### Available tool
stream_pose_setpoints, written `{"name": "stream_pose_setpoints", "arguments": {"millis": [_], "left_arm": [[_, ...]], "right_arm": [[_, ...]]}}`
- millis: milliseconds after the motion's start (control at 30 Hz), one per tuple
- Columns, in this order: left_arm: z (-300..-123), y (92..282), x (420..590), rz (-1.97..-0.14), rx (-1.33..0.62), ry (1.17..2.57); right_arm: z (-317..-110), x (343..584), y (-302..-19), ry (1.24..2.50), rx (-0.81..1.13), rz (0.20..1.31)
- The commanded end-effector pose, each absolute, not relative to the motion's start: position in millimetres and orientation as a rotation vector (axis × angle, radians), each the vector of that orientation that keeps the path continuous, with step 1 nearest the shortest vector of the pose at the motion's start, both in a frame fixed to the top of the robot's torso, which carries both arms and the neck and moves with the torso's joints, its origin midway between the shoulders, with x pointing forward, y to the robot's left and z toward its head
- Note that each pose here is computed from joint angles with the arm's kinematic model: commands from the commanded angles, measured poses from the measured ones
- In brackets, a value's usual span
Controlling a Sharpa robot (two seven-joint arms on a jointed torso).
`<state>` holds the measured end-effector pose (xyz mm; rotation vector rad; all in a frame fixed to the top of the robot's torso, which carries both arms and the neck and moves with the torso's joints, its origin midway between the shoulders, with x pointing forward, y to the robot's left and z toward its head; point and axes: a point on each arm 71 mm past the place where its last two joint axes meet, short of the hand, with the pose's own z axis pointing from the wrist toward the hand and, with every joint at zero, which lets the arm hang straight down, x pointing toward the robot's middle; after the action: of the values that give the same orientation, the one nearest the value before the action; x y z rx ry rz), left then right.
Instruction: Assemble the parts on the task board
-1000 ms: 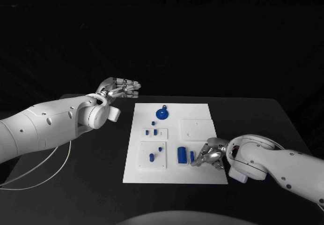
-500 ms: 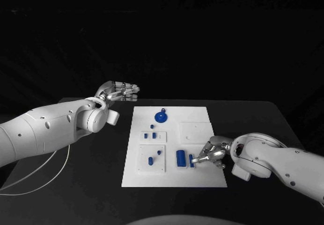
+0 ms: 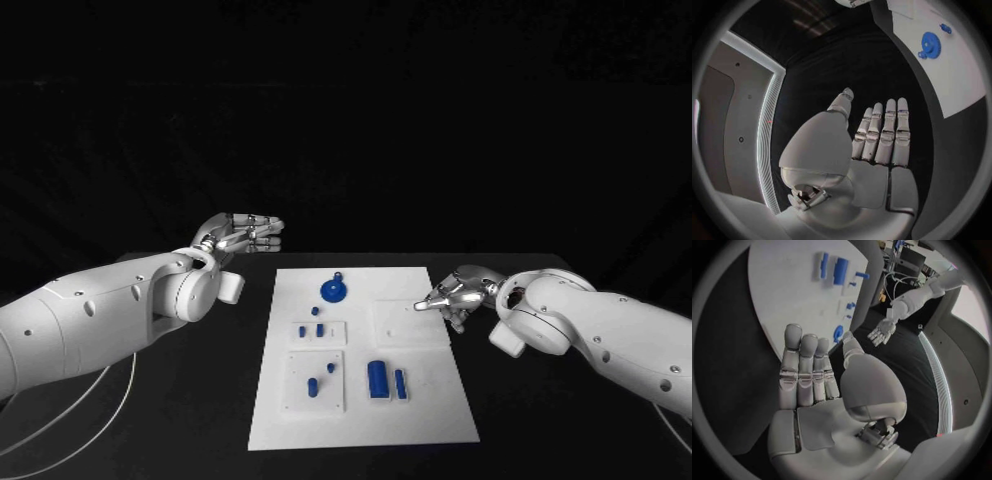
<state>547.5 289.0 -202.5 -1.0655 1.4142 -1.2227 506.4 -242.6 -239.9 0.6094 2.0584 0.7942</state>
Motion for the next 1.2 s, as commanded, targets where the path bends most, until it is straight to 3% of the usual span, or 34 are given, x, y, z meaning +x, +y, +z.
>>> {"name": "stream_pose_setpoints", "arguments": {"millis": [33, 167, 300, 333, 533, 733, 900, 1200], "left_arm": [[-200.7, 289.0, 552.6, -1.223, -1.102, 1.365], [-200.3, 285.3, 559.0, -1.222, -1.111, 1.342], [-199.5, 280.5, 563.4, -1.225, -1.11, 1.331], [-202.1, 280.7, 561.1, -1.215, -1.093, 1.373], [-207.4, 270.8, 552.9, -1.219, -1.106, 1.357], [-217.5, 247.3, 531.1, -1.228, -1.135, 1.319], [-224.4, 219.0, 499.2, -1.233, -1.173, 1.269], [-224.5, 194.2, 464.6, -1.229, -1.206, 1.222]], "right_arm": [[-224.8, 524.9, -247.6, 1.714, 0.762, 1.017], [-224.0, 544.4, -258.0, 1.527, 0.896, 1.105], [-225.5, 555.6, -265.0, 1.432, 0.989, 1.167], [-233.6, 551.0, -259.4, 1.645, 0.886, 1.022], [-230.8, 546.7, -252.4, 1.602, 0.903, 1.063], [-225.4, 534.4, -236.5, 1.502, 0.95, 1.147], [-221.7, 513.4, -218.2, 1.379, 1.031, 1.222], [-222.8, 474.5, -197.2, 1.244, 1.169, 1.242]]}}
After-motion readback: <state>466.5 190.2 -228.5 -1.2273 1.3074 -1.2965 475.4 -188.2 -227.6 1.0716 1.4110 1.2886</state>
